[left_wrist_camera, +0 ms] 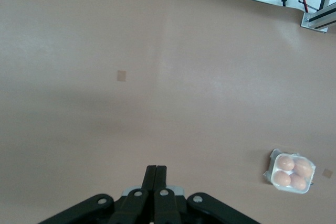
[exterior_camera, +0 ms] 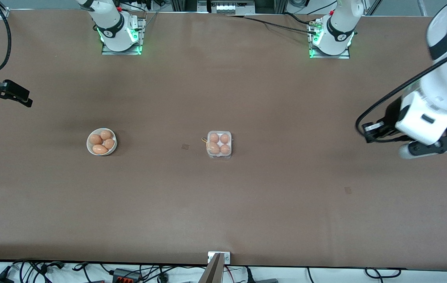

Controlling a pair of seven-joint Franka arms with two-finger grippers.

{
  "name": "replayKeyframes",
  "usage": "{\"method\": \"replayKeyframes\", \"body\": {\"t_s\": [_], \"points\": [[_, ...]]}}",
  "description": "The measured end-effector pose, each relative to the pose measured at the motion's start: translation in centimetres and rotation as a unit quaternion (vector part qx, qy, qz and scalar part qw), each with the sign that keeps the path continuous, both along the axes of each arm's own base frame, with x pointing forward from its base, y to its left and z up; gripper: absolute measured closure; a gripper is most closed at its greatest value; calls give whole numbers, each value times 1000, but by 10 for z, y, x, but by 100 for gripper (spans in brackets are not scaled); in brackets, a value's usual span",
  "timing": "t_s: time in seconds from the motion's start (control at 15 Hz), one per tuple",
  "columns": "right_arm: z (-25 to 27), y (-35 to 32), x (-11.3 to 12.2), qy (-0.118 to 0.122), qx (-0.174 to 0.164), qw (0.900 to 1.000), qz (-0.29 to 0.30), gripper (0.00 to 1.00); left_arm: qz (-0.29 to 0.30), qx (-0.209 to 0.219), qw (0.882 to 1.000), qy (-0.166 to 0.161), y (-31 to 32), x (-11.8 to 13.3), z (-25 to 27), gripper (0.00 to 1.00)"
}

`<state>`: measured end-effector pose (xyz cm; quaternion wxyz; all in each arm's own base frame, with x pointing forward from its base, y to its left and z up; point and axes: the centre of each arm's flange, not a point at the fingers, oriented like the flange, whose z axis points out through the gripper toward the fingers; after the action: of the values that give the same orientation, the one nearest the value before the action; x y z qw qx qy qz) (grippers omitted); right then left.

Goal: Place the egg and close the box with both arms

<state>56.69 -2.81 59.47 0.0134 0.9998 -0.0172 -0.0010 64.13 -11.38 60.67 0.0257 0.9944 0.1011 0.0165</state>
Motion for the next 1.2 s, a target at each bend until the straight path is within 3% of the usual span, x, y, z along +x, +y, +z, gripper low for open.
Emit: {"method": "replayKeyframes", "body": {"t_s": [0.6,0.86,1.13,1.2], "points": [[0,1,0,0,0,1000,1,0,-21,16,999,27,24,-12,-17,99],[-1,0,0,1,0,1000,0,0,-47,33,998,-7,27,-33,-25,99],[-1,0,0,2,0,1000,0,0,-23,-11,1000,-8,66,-60,-33,96],[-1,0,0,2,0,1000,1,0,-16,-17,1000,-7,79,-61,-34,89]]}}
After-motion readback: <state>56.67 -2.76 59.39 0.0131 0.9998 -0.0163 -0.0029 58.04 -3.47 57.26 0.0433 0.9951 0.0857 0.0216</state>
